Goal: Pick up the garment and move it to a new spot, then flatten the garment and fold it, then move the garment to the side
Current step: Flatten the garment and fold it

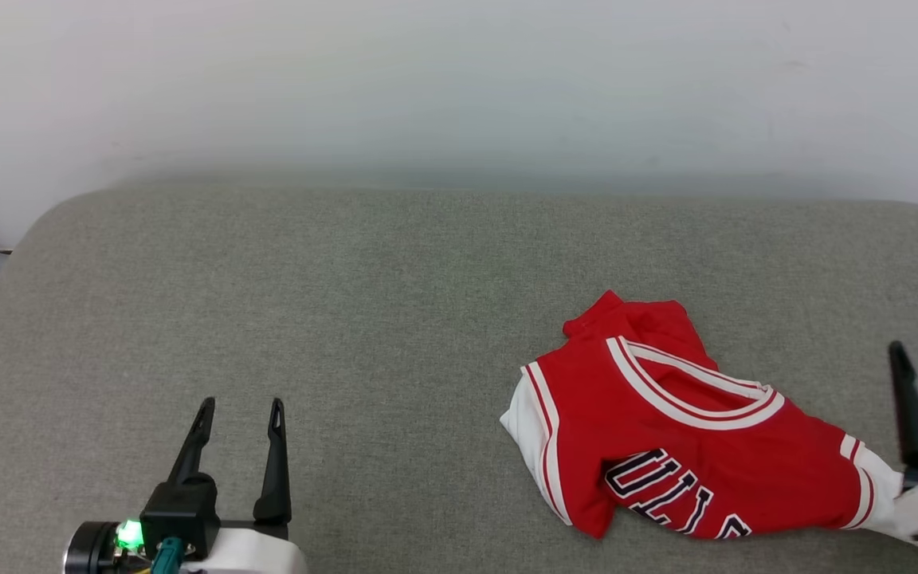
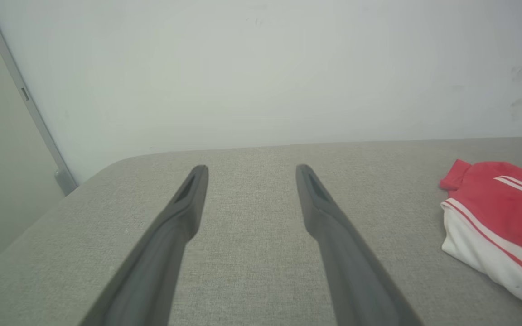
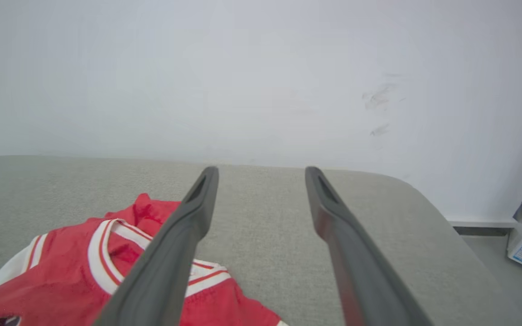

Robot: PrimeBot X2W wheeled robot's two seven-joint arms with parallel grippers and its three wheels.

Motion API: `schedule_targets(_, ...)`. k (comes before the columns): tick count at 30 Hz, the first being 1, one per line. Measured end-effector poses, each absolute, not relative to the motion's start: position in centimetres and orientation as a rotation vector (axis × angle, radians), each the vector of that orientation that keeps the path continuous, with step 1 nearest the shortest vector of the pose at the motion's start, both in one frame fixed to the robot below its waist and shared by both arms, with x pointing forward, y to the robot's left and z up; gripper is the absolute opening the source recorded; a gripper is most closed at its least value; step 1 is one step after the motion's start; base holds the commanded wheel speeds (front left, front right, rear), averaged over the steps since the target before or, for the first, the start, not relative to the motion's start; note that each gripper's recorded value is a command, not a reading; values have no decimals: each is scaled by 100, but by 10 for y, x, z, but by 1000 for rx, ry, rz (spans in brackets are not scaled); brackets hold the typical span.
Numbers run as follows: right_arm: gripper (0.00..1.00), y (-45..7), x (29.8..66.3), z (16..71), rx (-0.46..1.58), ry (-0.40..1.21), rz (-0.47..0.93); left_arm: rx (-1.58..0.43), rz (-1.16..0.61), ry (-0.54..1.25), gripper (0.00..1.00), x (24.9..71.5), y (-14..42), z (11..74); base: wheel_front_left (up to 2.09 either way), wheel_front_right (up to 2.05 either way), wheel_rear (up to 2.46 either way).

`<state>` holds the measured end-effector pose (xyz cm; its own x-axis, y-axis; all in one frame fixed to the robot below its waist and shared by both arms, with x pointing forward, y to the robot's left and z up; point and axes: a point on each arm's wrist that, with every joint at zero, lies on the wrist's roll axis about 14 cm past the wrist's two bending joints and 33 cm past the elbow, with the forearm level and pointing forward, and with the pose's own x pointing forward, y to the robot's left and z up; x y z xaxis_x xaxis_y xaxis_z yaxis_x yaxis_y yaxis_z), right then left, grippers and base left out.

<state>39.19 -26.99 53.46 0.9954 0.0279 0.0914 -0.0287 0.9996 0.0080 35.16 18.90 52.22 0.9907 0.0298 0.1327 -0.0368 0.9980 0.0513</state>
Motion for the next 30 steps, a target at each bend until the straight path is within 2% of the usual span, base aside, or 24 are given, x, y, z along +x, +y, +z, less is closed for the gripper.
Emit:
schedule_targets(7,100,-219,370,555,85,-221,38,80,-40,-195,100,368,186,544,0,0,0)
schedule_targets(16,100,-206,362,542,80,-185,38,137,-272,-153,100,424,150,570,0,0,0)
schedule_targets(25,100,-215,370,532,65,-161,7,193,-604,140,100,452,75,564,0,0,0)
schedule_targets(30,100,-220,374,525,52,-141,-9,235,-749,380,100,450,44,533,0,0,0)
